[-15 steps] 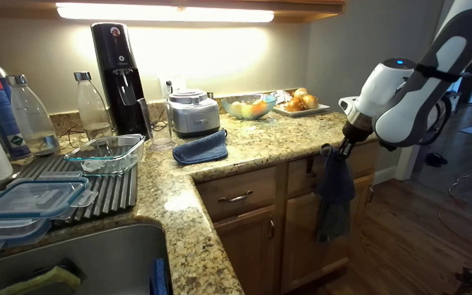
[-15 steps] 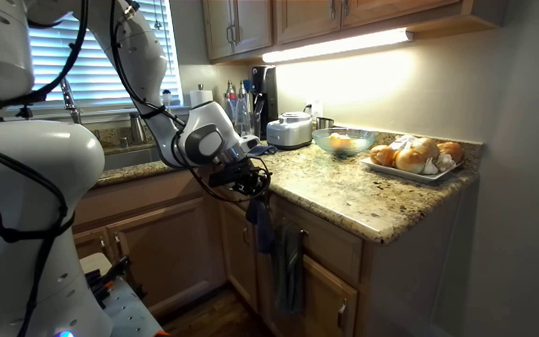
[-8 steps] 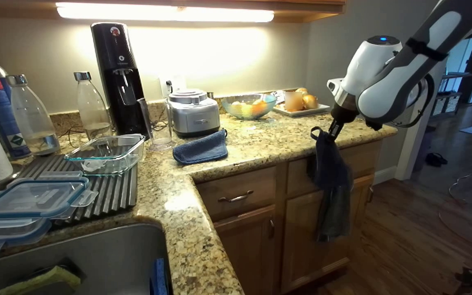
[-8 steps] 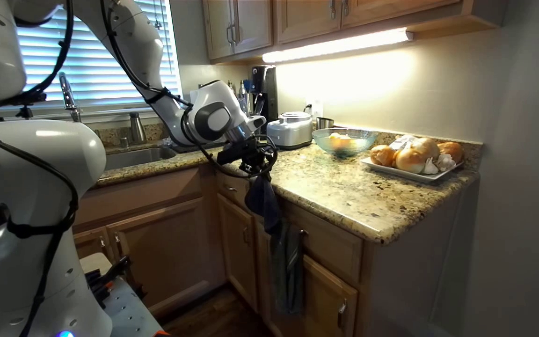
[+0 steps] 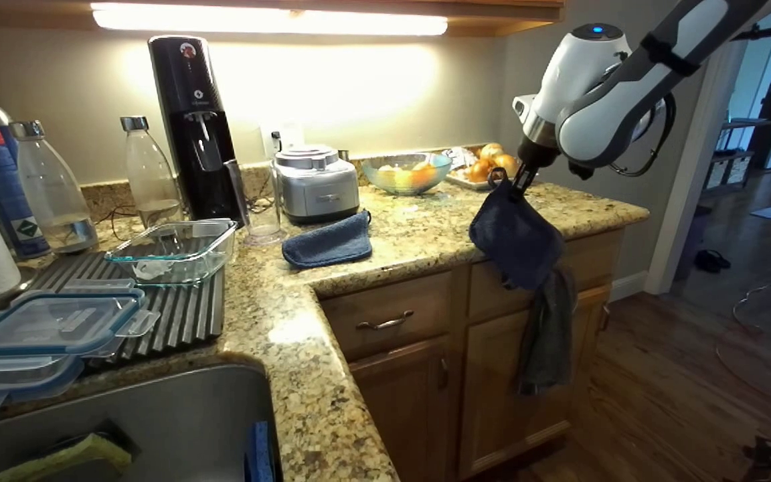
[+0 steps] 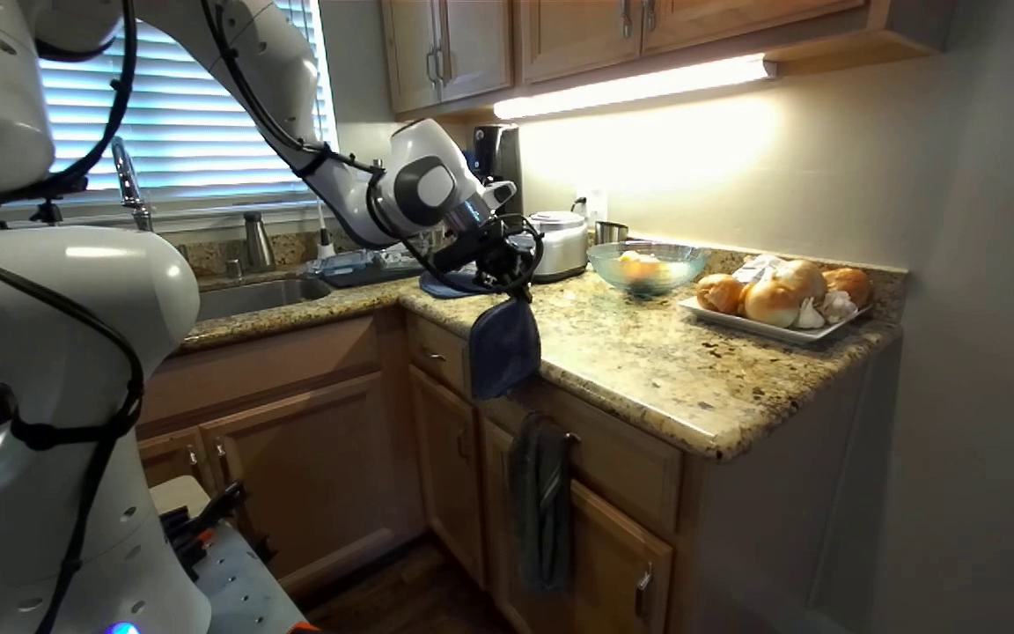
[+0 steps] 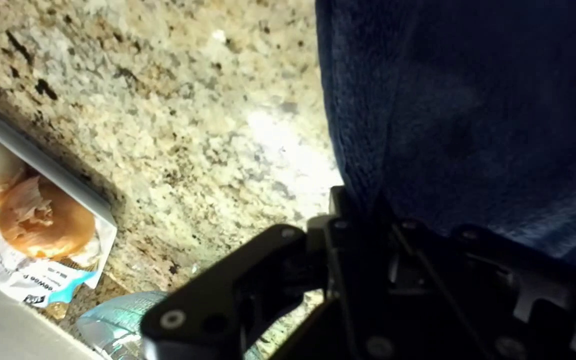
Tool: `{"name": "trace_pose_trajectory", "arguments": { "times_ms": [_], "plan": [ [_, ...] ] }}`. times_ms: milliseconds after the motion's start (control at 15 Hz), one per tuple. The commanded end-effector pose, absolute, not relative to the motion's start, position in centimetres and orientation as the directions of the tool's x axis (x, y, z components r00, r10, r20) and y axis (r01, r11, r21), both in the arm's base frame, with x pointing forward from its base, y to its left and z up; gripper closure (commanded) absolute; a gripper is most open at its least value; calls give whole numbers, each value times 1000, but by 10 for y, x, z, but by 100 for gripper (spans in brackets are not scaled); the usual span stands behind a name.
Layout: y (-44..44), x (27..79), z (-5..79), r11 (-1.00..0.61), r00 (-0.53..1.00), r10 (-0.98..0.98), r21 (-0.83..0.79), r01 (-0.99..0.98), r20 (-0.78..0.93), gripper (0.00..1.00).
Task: Move the left blue towel from the hanger on the drawer to the countertop
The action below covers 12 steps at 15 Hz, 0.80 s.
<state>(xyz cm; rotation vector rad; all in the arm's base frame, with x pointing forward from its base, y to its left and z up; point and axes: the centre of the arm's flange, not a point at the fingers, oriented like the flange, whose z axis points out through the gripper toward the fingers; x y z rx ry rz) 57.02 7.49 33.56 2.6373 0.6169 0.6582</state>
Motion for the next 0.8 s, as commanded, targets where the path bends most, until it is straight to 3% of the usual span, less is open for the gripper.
{"name": "trace_pose_trajectory", "arguments": {
  "times_ms": [0, 667, 733],
  "plan": [
    [67, 612, 348, -840, 803, 470, 465, 279, 367, 92],
    [55, 678, 305, -855, 831, 437, 447, 264, 345, 92],
    [54, 675, 301, -848, 832, 442, 457, 267, 334, 65]
  ]
}}
